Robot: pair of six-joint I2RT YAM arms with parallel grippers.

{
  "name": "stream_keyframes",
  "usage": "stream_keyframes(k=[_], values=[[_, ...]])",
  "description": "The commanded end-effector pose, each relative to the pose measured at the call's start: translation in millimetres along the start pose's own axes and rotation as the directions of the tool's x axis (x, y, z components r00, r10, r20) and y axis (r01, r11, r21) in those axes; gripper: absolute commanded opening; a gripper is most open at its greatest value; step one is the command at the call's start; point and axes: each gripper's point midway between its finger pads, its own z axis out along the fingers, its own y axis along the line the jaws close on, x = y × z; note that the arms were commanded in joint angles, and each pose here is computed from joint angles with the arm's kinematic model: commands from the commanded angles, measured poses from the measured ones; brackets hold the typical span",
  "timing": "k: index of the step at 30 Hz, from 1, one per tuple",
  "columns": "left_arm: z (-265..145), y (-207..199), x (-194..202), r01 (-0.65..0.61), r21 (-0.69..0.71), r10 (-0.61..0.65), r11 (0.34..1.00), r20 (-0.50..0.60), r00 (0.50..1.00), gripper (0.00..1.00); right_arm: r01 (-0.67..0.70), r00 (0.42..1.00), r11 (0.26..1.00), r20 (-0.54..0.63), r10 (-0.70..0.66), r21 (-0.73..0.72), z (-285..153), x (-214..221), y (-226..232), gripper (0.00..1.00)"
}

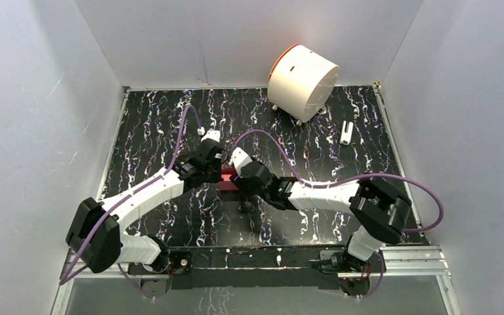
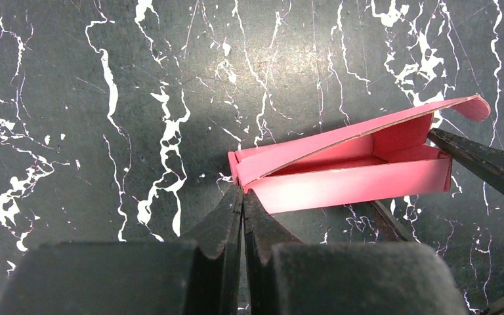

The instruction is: Fold the paper box

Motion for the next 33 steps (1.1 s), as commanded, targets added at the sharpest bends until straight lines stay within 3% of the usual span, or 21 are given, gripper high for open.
stream_keyframes(k=[1, 6, 14, 24, 33], values=[[0.5, 4.8, 36.2, -0.039, -0.019, 0.037, 0.999, -0.132, 0.991, 0.0, -0.096, 0.985, 0.993, 0.134, 0.105, -0.075, -11.0, -53.5, 10.1, 0.63], [1.2, 5.2, 35.8, -0.04, -0.023, 0.037, 0.999, -0.131, 0.991, 0.0, -0.097, 0.984, 0.991, 0.141, 0.109, -0.089, -24.5, -67.4, 5.0, 0.69], [1.7, 4.4, 35.9, -0.04, -0.02, 0.037, 0.999, -0.132, 0.991, 0.0, -0.098, 0.989, 0.992, 0.107, 0.106, -0.077, -35.8, -77.0, -19.5, 0.69], [1.6, 3.3, 34.9, -0.04, -0.016, 0.037, 0.999, -0.131, 0.991, 0.0, -0.143, 0.99, 0.987, -0.028, 0.142, -0.068, -27.5, -43.7, -37.8, 0.59], [1.0, 3.2, 33.6, -0.04, -0.015, 0.038, 0.999, -0.127, 0.991, 0.0, -0.194, 0.98, 0.979, -0.059, 0.191, -0.065, -21.5, -35.4, -44.3, 0.43]])
